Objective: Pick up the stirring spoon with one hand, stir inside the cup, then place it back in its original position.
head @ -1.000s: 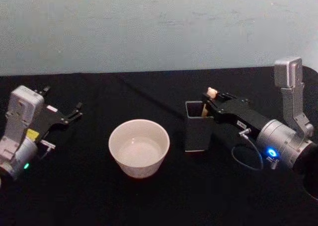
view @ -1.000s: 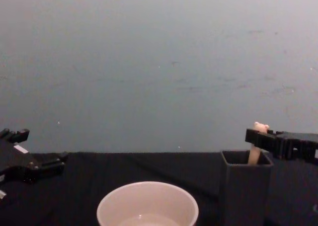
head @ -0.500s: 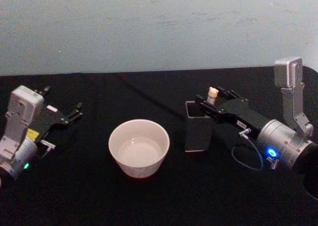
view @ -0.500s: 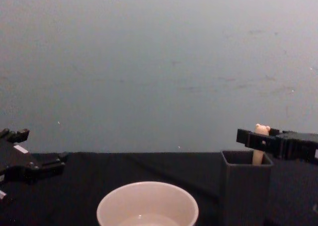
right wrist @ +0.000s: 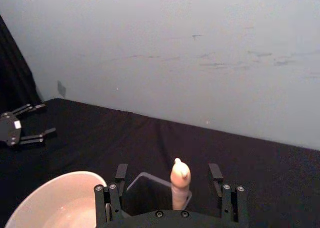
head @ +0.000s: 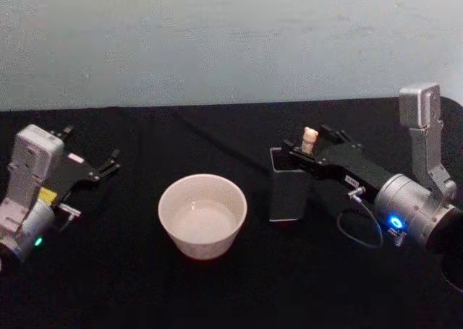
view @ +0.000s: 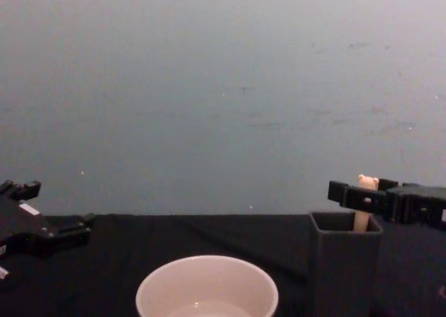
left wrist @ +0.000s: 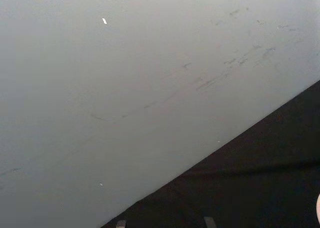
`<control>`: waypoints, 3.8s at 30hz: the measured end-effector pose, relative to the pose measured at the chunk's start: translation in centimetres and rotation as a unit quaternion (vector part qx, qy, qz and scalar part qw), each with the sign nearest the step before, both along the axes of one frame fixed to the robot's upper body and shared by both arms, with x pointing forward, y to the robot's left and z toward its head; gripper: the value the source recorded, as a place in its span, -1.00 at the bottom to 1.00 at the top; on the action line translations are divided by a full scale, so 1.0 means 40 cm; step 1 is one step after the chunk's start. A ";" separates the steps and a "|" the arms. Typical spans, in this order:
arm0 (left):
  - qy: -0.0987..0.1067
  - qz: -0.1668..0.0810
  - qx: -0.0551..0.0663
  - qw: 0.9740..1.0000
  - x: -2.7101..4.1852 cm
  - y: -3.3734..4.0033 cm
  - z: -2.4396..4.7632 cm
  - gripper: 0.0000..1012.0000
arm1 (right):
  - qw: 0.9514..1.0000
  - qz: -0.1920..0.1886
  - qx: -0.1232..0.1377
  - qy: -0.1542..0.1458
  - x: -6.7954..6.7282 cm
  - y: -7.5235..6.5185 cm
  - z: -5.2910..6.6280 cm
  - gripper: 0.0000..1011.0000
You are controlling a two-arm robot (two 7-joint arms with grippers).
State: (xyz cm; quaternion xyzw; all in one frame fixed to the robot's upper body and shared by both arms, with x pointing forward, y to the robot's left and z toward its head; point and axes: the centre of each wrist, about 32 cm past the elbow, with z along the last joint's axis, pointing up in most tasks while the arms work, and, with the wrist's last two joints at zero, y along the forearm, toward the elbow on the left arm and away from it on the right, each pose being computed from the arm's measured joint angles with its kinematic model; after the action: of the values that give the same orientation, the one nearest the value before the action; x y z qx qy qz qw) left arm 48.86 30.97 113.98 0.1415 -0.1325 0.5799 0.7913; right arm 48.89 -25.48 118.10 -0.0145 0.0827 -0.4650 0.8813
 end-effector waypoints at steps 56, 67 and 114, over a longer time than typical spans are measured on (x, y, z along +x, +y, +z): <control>0.000 0.000 0.000 1.000 0.000 0.000 0.000 0.98 | 0.956 -0.264 -0.120 -0.044 0.012 0.059 -0.138 0.99; 0.000 0.000 0.000 1.000 0.000 0.000 0.000 0.98 | 0.956 -0.263 -0.120 -0.046 0.011 0.059 -0.137 0.99; 0.000 0.000 0.000 1.000 0.000 0.000 0.000 0.98 | 0.956 -0.263 -0.120 -0.048 0.010 0.059 -0.137 0.99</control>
State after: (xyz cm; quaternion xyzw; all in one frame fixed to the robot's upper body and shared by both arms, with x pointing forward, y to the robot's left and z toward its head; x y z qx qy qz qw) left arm 48.86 30.97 113.98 0.1415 -0.1324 0.5799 0.7913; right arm 49.29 -23.11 112.61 -0.0760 -0.0152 -0.6870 0.7225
